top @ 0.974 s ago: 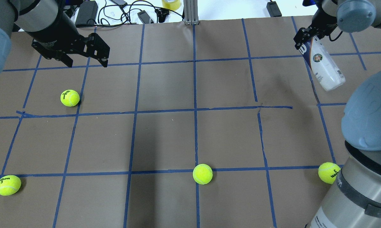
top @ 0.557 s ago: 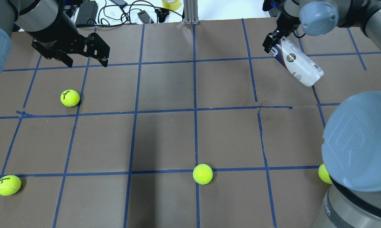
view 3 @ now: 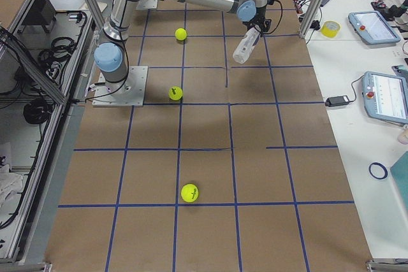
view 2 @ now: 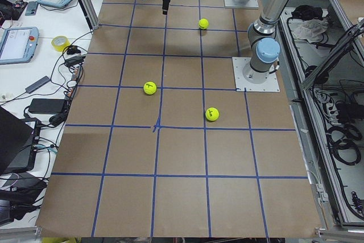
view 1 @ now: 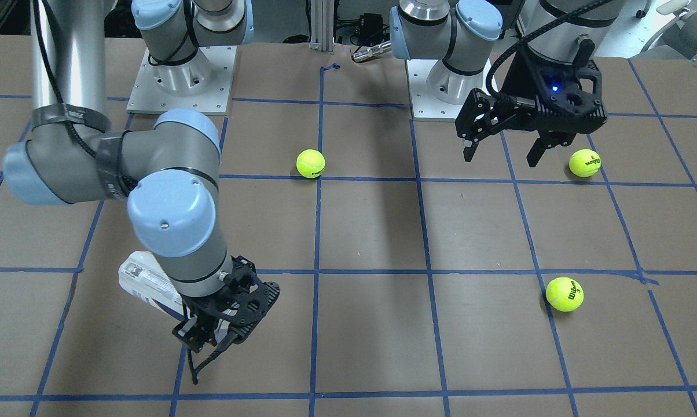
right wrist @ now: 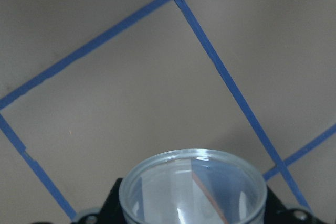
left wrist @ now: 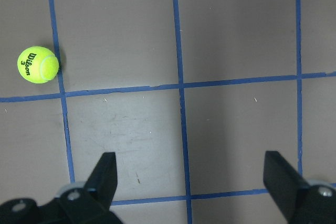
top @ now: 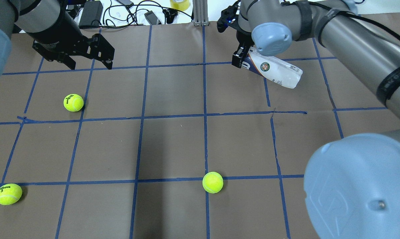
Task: Lift up tennis ball bucket
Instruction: 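Carry the tube toward the table centre and lay it down with the right gripper, then open and raise the right gripper away from the tube while the left gripper approaches it, then grasp the open end of the lying tube with the left gripper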
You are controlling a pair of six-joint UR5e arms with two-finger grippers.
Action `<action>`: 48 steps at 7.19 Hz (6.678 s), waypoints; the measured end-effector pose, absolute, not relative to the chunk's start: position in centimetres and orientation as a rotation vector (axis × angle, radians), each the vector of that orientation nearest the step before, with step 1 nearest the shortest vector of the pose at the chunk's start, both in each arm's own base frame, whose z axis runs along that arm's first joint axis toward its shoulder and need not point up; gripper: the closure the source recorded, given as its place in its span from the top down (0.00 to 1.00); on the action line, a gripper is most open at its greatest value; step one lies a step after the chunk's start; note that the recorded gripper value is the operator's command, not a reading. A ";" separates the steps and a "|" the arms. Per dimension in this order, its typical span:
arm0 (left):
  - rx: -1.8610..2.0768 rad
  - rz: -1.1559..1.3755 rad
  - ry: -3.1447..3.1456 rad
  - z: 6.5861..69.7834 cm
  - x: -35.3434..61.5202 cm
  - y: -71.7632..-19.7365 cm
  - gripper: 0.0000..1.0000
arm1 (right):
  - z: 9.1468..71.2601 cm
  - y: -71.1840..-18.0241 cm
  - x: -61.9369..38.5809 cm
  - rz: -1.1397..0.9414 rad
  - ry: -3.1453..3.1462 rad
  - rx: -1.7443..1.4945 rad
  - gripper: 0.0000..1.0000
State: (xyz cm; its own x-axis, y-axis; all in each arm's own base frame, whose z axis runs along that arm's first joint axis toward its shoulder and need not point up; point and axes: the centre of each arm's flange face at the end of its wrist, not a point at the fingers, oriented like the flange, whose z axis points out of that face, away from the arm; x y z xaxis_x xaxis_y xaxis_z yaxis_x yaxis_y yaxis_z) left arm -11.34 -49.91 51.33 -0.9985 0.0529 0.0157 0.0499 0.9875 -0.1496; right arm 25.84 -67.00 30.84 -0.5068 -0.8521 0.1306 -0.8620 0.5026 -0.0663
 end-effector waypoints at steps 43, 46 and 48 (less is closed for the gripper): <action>0.020 -0.145 -2.227 16.5 -15.6 -65.2 0.81 | 52.9 -49.2 14.7 0.104 -3.165 0.213 1.00; 0.020 -0.138 -2.224 16.8 -15.6 -65.4 0.00 | 52.9 -49.2 14.6 0.109 -3.165 0.207 1.00; 0.036 -0.122 -2.225 18.4 -15.6 -65.4 0.00 | 52.8 -49.4 14.2 0.108 -3.166 0.196 1.00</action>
State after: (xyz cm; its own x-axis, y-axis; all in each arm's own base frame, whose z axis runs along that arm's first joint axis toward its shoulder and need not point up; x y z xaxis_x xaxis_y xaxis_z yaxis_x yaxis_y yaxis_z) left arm -15.62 -65.39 18.41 -0.6111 -0.0698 0.7885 0.0172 0.9947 0.1013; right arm 14.18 -49.37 52.85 -0.9919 -0.1240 -0.0279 -0.1218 0.9901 -0.0702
